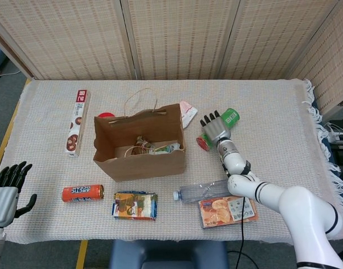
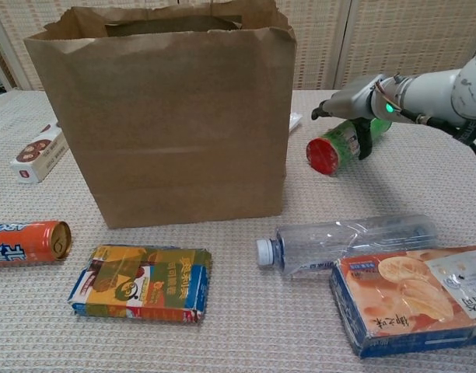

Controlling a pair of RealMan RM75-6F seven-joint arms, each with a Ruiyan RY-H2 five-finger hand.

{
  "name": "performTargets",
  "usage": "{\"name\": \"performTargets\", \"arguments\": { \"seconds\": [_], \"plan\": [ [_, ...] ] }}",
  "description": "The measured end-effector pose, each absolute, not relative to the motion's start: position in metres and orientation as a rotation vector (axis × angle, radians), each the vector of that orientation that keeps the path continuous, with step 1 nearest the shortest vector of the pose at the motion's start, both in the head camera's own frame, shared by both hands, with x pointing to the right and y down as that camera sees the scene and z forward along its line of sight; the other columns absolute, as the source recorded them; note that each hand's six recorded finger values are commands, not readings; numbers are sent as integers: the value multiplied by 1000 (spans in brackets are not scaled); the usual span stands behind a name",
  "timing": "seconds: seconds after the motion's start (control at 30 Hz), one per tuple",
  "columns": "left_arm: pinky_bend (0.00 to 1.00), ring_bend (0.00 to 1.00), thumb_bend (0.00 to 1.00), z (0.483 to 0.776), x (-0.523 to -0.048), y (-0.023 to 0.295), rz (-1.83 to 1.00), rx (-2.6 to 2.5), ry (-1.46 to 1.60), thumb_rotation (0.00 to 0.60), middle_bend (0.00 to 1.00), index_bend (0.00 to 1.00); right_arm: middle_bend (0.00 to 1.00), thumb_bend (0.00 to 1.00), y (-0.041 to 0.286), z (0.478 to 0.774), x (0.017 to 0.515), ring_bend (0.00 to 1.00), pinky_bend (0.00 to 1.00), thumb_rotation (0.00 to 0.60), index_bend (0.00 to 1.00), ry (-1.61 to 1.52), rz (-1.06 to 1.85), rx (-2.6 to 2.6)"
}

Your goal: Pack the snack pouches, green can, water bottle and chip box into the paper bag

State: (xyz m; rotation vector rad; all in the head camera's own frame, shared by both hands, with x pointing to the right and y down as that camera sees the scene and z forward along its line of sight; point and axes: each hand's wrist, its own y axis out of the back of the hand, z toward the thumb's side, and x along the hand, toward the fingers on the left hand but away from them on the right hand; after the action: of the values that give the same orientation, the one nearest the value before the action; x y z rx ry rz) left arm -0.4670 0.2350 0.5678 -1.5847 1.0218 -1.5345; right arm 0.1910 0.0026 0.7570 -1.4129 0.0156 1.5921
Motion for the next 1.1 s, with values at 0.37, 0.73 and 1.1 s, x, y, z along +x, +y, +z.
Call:
{"name": "performTargets", "arguments": {
  "seconds": [0.37, 0.73, 1.1],
  "plan": [
    [0, 0, 389, 568, -467, 235, -1533, -1591, 1030, 600, 0, 56, 252, 266, 10, 785, 169, 178, 128, 600, 237, 71, 1588, -1386],
    [0, 0, 388, 567, -468, 235, -1529, -1598, 1036, 600, 0, 59, 552, 387, 10, 769, 167, 551, 517, 600, 643, -13, 1519, -1435],
    [0, 0, 389, 566, -467, 237, -1525, -1591, 1026, 600, 0, 61, 552, 387, -3, 693, 213, 551, 518, 600, 643, -322, 1486, -1432]
  ]
}}
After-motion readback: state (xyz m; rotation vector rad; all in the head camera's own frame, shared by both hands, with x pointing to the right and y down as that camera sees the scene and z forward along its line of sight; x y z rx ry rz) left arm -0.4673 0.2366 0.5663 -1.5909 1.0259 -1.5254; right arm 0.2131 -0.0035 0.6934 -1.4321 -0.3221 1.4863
